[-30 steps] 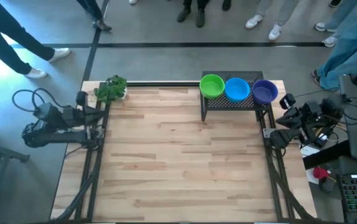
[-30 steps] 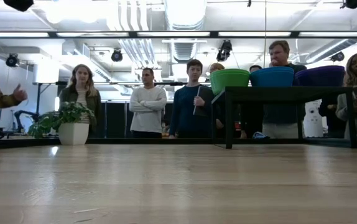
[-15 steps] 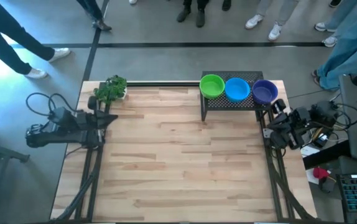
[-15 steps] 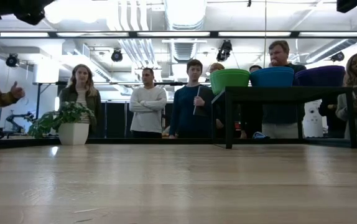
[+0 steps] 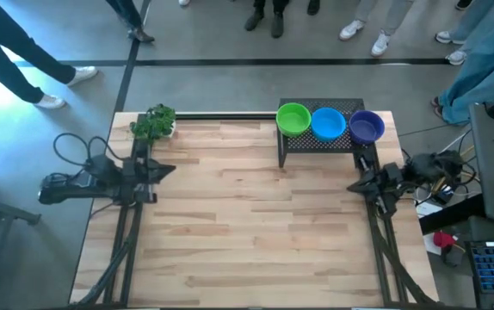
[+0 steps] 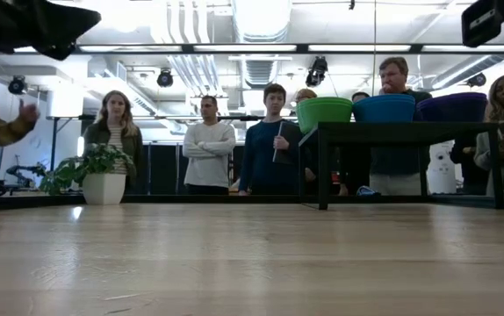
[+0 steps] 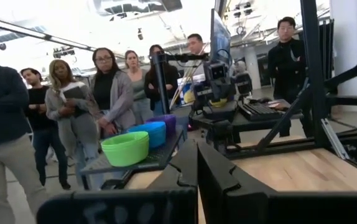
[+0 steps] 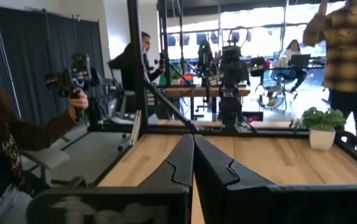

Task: Pick & Place Mini bowls
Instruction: Return to Home Position

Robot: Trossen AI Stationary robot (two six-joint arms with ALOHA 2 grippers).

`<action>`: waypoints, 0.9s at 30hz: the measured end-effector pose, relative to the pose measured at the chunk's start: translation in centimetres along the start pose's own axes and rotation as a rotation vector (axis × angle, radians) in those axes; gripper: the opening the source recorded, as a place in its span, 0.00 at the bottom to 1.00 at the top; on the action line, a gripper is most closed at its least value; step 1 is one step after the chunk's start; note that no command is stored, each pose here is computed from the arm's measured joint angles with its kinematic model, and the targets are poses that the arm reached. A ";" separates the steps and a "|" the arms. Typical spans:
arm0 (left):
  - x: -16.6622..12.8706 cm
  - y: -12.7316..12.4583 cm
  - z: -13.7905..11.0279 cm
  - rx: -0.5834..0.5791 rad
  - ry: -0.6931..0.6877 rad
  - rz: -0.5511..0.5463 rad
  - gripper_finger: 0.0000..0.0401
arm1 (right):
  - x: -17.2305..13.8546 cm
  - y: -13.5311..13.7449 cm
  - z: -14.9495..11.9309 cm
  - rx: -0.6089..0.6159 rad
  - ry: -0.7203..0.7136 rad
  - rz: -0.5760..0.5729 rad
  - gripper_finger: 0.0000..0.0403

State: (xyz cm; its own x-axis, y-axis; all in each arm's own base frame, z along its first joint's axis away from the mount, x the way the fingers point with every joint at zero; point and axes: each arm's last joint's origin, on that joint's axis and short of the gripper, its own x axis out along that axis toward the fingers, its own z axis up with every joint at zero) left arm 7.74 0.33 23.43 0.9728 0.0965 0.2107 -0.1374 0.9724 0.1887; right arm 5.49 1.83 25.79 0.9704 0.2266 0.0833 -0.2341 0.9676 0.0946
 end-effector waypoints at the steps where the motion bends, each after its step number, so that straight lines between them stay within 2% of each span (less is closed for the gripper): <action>1: 0.1 0.0 -0.2 -0.003 -0.003 0.001 0.00 | 0.1 0.0 -0.3 -0.001 0.007 0.000 0.02; 17: 0.6 -1.0 -4.2 0.001 0.029 -0.018 0.00 | 1.6 0.0 -4.1 -0.015 0.074 -0.006 0.02; 27: 0.6 -1.2 -4.5 0.001 0.034 -0.062 0.00 | 2.3 -0.1 -6.5 -0.023 0.104 -0.008 0.02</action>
State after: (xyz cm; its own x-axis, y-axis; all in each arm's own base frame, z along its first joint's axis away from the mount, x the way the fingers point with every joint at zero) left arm 9.37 0.20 18.99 0.9851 0.0432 0.1662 -0.0768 0.9765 0.2015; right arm 8.10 2.98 19.56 0.9734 0.2283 -0.0207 -0.2263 0.9714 0.0718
